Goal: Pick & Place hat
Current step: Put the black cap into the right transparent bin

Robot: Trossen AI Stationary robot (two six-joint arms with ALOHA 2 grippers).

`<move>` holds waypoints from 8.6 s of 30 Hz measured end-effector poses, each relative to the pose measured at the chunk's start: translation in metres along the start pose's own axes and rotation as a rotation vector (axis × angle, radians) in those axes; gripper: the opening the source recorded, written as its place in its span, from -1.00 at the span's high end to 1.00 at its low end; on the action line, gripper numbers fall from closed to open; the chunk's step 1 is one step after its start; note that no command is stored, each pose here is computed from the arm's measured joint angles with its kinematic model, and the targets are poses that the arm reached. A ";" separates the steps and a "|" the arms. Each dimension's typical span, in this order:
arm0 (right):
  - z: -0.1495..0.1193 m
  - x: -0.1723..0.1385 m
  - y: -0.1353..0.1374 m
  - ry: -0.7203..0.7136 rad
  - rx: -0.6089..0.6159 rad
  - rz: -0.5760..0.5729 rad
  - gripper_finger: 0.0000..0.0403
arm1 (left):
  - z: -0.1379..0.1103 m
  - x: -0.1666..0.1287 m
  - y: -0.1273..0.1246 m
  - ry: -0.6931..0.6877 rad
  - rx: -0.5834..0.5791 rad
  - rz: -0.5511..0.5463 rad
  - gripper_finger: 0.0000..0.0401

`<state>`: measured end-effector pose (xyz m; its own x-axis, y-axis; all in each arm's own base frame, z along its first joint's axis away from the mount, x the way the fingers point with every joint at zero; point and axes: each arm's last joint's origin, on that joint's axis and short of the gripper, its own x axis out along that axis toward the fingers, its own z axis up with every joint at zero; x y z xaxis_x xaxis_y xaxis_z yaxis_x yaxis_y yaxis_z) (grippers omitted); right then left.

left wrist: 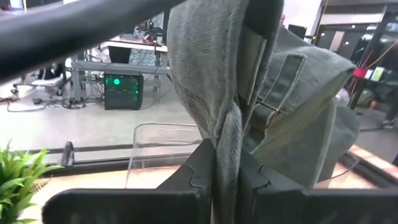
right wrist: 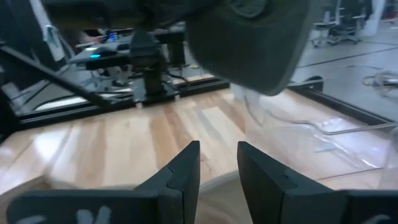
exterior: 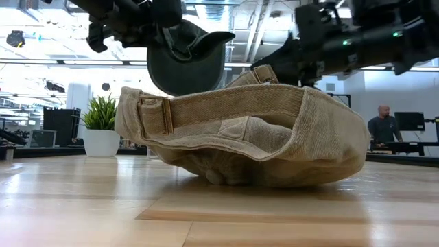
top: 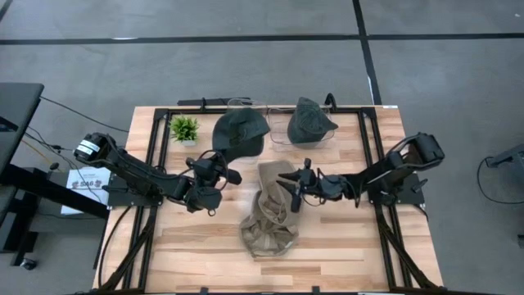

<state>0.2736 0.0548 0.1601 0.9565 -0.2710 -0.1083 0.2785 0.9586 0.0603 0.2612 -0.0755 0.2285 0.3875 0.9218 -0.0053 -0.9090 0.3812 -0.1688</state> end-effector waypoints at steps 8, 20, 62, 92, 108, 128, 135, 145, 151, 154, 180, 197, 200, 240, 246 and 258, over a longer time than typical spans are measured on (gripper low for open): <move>0.009 0.019 -0.012 -0.022 0.015 -0.067 0.52 | 0.003 0.000 -0.003 0.010 -0.044 -0.015 0.88; 0.020 0.036 -0.022 -0.001 -0.110 0.069 0.52 | 0.003 0.000 -0.003 0.010 -0.051 -0.016 0.88; 0.040 0.062 -0.059 0.030 -0.043 -0.060 0.02 | 0.006 0.000 -0.005 0.010 -0.093 -0.016 0.88; 0.055 0.072 -0.070 0.035 -0.098 -0.057 0.98 | 0.005 0.007 -0.009 0.095 0.058 -0.158 0.88; 0.096 0.045 -0.073 -0.037 -0.144 -0.067 0.99 | 0.010 -0.007 -0.011 0.097 0.155 -0.242 0.88; 0.133 0.012 -0.075 -0.129 -0.140 -0.061 1.00 | 0.014 -0.008 -0.017 0.114 0.176 -0.356 0.88; 0.140 0.004 -0.076 -0.141 -0.152 -0.065 1.00 | 0.014 -0.008 -0.018 0.123 0.174 -0.386 0.88; 0.135 0.007 -0.068 -0.128 -0.134 -0.068 1.00 | 0.012 -0.003 -0.016 0.117 0.202 -0.365 0.88; 0.131 0.010 -0.063 -0.112 -0.141 -0.060 1.00 | 0.011 -0.004 -0.017 0.130 0.209 -0.393 0.88; 0.130 0.009 -0.060 -0.109 -0.145 -0.047 1.00 | 0.010 -0.004 -0.017 0.137 0.211 -0.419 0.88; 0.145 0.001 -0.051 -0.217 -0.133 0.010 1.00 | 0.011 0.000 -0.017 0.130 0.203 -0.400 0.00; 0.131 0.016 -0.039 -0.149 -0.108 0.046 1.00 | 0.012 0.002 -0.018 0.139 0.163 -0.407 0.08; 0.132 0.015 -0.039 -0.153 -0.108 0.049 1.00 | 0.012 0.002 -0.018 0.141 0.162 -0.412 0.19; 0.165 -0.038 -0.050 -0.165 -0.080 -0.160 0.17 | 0.003 0.011 -0.011 0.145 0.387 -0.341 0.92; 0.180 -0.063 -0.043 -0.243 -0.094 -0.065 0.20 | 0.002 0.011 -0.011 0.145 0.437 -0.367 0.91; 0.190 -0.059 -0.027 -0.131 -0.171 0.214 0.22 | 0.001 0.013 -0.013 0.178 0.469 -0.469 0.89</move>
<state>0.2267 0.0278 0.3534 0.9981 -0.0595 0.0182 0.0610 0.9930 -0.1015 0.2781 -0.0680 0.2312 0.7396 0.6412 -0.2046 -0.5935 0.7646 0.2513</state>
